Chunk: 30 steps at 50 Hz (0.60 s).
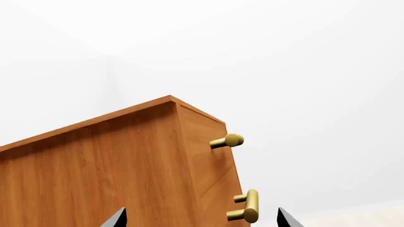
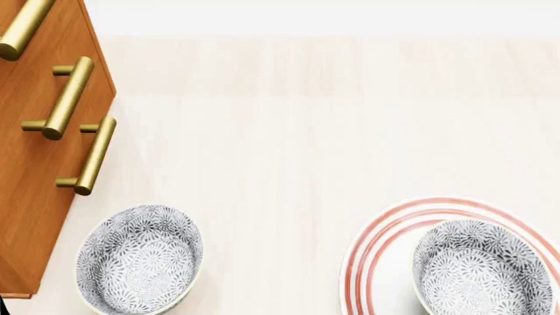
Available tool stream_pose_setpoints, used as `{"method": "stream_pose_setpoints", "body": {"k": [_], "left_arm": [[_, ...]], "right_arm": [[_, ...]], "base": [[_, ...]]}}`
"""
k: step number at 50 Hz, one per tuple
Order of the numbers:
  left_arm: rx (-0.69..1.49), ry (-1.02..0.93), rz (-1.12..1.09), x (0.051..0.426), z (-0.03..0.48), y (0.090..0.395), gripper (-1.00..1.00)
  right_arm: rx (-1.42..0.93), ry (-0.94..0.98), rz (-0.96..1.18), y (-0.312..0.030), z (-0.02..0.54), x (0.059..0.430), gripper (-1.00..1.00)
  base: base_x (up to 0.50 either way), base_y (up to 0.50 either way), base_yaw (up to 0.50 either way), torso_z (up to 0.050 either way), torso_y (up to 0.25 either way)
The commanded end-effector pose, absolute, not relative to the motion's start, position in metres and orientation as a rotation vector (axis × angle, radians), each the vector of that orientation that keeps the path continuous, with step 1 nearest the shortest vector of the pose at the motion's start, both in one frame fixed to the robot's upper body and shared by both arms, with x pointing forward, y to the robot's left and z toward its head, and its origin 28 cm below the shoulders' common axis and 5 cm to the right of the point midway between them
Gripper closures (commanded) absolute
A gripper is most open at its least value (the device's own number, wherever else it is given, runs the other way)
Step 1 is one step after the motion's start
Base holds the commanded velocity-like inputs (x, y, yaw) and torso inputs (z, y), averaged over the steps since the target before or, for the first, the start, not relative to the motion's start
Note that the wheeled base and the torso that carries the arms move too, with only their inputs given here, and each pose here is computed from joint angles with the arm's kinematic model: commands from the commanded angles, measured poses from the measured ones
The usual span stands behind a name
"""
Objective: Pick up the bowl and put it in the front on the plate.
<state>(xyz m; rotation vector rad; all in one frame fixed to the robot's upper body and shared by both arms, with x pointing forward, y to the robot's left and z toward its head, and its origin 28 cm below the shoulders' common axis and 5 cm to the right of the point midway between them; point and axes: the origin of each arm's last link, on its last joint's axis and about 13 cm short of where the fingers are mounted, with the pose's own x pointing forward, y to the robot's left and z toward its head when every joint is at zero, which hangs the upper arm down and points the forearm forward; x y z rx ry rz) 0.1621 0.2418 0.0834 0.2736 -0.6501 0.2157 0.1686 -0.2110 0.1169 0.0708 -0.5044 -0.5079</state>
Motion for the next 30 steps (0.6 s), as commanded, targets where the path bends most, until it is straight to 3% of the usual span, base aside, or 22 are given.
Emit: {"method": "stream_pose_setpoints", "body": {"k": [1,10,18,30], "left_arm": [[0.342,-0.643,0.300,0.155,0.070,0.266,-1.00],[0.314,-0.675,0.429,0.167,0.076,0.278,-1.00],[0.308,-0.810,0.564,0.180,0.112,0.294,-1.00],[0.347,-0.970,0.635,0.191,0.142,0.300,-1.00]], "right_arm": [[0.003,-0.525,-0.467,-0.190,0.091,0.178,-1.00],[-0.016,-0.584,-0.439,-0.176,0.084,0.193,-1.00],[-0.125,-0.922,-0.515,-0.181,0.126,0.201,-1.00],[-0.180,-1.186,-0.637,-0.197,0.163,0.203,-1.00]], "base": [[0.00,0.00,0.00,0.000,0.000],[0.00,0.00,0.00,0.000,0.000],[0.00,0.00,0.00,0.000,0.000],[0.00,0.00,0.00,0.000,0.000]]}}
